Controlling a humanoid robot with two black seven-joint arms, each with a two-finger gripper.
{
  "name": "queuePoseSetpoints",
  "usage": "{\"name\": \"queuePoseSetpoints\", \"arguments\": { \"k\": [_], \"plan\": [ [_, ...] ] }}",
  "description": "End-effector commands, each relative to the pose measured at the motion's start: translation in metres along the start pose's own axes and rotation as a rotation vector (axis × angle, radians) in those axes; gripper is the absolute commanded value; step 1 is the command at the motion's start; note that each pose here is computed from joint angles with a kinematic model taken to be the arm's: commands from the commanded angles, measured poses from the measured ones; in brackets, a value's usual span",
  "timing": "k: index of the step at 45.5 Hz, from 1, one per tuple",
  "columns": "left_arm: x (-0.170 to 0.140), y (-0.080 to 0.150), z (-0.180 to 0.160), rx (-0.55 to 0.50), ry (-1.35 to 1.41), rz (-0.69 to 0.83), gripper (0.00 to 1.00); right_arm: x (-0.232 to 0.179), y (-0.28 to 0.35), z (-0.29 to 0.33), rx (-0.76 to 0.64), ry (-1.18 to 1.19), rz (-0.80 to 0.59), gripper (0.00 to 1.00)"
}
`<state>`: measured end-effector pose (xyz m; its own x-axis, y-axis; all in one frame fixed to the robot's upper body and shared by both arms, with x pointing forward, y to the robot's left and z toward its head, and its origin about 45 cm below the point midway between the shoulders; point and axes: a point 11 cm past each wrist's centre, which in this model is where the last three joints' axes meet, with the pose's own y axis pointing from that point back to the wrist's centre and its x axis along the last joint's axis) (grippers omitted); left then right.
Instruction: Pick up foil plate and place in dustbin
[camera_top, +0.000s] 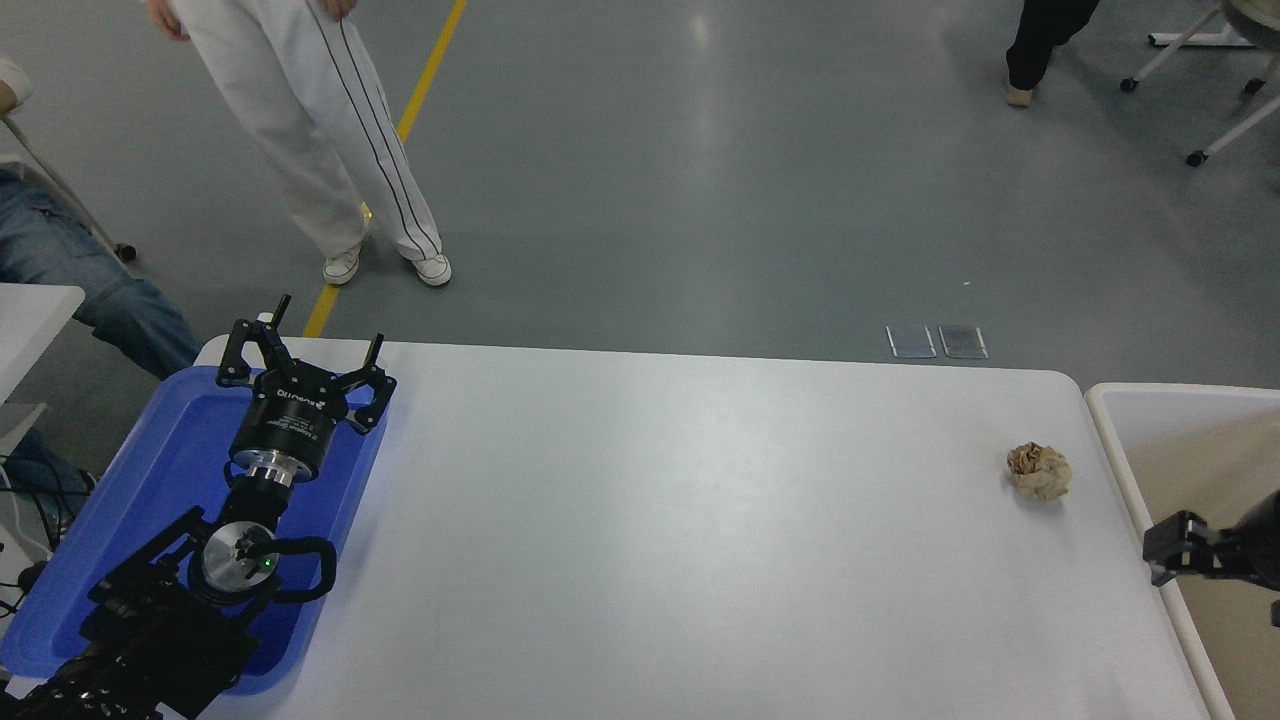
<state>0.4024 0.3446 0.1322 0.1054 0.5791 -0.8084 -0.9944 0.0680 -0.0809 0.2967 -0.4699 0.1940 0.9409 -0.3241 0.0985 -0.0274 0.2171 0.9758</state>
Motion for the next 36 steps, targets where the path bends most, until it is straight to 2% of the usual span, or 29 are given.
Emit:
{"name": "queuePoseSetpoints", "arguments": {
  "k": [1,19,26,36],
  "plan": [
    [0.0,0.0,0.0,0.0,0.0,-0.001,1.0,0.018,0.055,-0.032,-0.078,0.166,-0.098,1.0],
    [0.0,0.0,0.0,0.0,0.0,0.001,1.0,0.054,0.154,-0.098,-0.039,0.31,0.099,1.0],
    [0.0,0.0,0.0,0.0,-0.001,0.002,1.0,0.056,0.188,-0.12,0.038,0.323,0.161,1.0],
    [0.0,0.0,0.0,0.0,0.0,0.001,1.0,0.047,0.223,-0.141,0.054,0.38,0.211,1.0]
  ]
}}
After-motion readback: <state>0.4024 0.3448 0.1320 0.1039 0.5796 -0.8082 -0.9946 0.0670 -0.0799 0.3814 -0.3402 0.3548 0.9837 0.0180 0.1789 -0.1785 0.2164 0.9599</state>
